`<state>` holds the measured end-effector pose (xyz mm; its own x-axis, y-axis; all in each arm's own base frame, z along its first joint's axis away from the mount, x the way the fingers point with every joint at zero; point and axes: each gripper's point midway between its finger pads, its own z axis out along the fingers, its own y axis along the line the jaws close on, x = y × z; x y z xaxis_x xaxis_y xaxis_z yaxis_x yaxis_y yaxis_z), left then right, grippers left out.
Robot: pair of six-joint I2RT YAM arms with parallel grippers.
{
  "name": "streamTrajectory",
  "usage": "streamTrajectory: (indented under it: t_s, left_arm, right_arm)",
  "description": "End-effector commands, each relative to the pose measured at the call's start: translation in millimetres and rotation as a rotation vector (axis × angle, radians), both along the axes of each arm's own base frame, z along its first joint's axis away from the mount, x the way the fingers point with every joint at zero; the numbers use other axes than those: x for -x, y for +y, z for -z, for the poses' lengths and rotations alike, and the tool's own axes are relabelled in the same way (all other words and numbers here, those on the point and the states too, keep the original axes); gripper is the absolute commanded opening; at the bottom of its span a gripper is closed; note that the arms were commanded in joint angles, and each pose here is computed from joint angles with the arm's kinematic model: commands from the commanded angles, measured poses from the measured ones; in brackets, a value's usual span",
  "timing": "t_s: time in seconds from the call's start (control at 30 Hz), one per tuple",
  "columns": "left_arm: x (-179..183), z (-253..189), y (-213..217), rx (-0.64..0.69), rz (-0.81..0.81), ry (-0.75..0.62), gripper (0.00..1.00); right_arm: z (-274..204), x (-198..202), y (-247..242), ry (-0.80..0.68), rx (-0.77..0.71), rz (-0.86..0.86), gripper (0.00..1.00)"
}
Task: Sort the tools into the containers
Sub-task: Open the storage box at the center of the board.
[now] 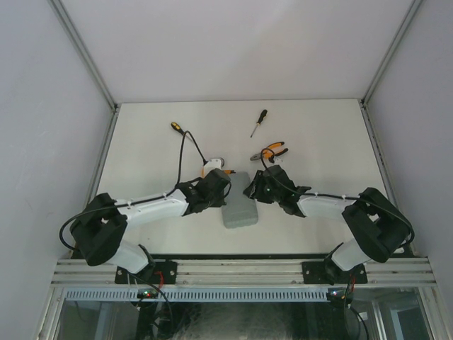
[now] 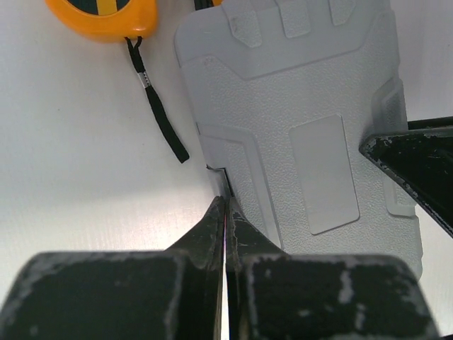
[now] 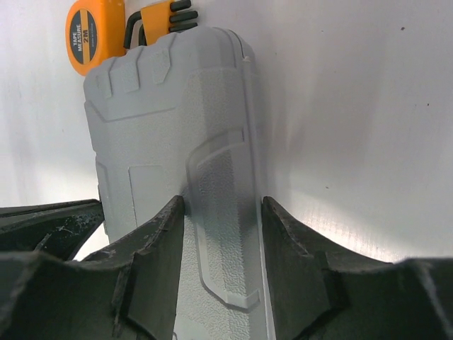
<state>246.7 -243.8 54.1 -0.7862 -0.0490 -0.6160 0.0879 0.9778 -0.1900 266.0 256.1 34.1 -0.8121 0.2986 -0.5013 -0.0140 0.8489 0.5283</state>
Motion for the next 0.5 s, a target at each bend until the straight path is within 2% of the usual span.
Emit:
streamTrajectory:
  t_s: [0.0, 0.47]
  left_arm:
    - [39.2, 46.0, 72.2, -0.334, -0.006, 0.171, 0.00]
    - [47.9, 43.6, 100.6, -0.381, -0.048, 0.190, 0.00]
  right_arm:
    - [69.7, 49.9, -59.7, 0.211, 0.266, 0.007, 0.32]
    - [75.7, 50.5, -64.4, 0.217, 0.283, 0.012, 0.25]
